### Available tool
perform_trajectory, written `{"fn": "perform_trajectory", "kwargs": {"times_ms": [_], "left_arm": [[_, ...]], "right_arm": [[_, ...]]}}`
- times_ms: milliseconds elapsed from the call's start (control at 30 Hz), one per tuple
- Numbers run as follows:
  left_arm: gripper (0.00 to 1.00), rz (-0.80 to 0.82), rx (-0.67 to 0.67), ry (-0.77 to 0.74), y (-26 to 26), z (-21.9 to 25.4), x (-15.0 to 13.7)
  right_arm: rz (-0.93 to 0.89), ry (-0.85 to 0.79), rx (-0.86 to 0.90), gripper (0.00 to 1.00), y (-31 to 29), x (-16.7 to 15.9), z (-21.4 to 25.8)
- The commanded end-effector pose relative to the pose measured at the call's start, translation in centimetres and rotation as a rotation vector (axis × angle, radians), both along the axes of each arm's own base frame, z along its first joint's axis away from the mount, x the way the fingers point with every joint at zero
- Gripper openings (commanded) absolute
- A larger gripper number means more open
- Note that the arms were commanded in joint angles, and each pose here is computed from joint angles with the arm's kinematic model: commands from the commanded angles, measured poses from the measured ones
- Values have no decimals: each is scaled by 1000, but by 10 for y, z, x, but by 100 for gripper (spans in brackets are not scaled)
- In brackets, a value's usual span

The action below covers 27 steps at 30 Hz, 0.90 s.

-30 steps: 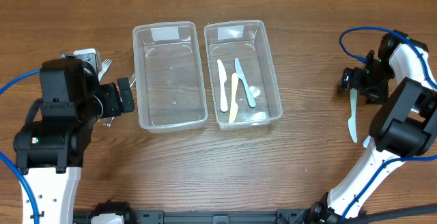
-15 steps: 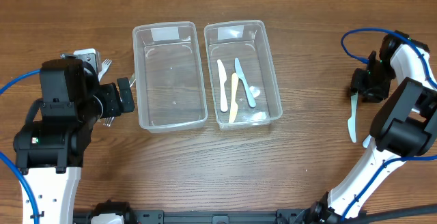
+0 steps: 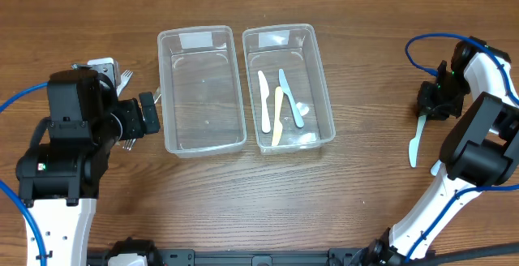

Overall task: Pack container
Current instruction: 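Carry the light-blue knife into the right container and release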

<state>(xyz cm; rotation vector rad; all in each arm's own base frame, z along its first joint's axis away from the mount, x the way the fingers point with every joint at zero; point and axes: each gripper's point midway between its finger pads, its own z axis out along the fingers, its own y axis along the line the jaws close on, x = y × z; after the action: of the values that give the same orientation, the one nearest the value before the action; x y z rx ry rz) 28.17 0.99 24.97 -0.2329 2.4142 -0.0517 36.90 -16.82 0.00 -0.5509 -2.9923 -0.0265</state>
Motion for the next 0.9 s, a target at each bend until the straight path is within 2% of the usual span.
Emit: {"fn": "perform_trajectory", "kwargs": {"times_ms": [0, 133, 233, 333, 400, 467, 600, 667, 867], "left_arm": [[100, -6, 6, -22, -1, 8, 3], [100, -6, 6, -22, -1, 8, 3], [100, -6, 6, -22, -1, 8, 3], [100, -6, 6, -22, -1, 8, 3], [100, -6, 5, -22, -1, 8, 3], [100, -6, 5, -20, -1, 8, 3], [100, -6, 5, -3, -1, 5, 0], [100, -6, 4, 13, -1, 2, -3], [100, -6, 4, 20, -1, 1, -5]], "right_arm": [[-37, 29, 60, 11, 12, 0, -23], [-29, -74, 71, 11, 27, 27, 23], [33, -258, 16, 11, 55, 57, 103], [185, -475, -14, 10, 125, 69, 203], [276, -575, -2, 10, 180, 64, 245], [362, -626, 49, 10, 244, 52, 267], [475, -584, 130, 10, 334, 32, 251], [516, -537, 141, 10, 367, 33, 221], [535, -310, 106, 10, 383, 46, 110]]}}
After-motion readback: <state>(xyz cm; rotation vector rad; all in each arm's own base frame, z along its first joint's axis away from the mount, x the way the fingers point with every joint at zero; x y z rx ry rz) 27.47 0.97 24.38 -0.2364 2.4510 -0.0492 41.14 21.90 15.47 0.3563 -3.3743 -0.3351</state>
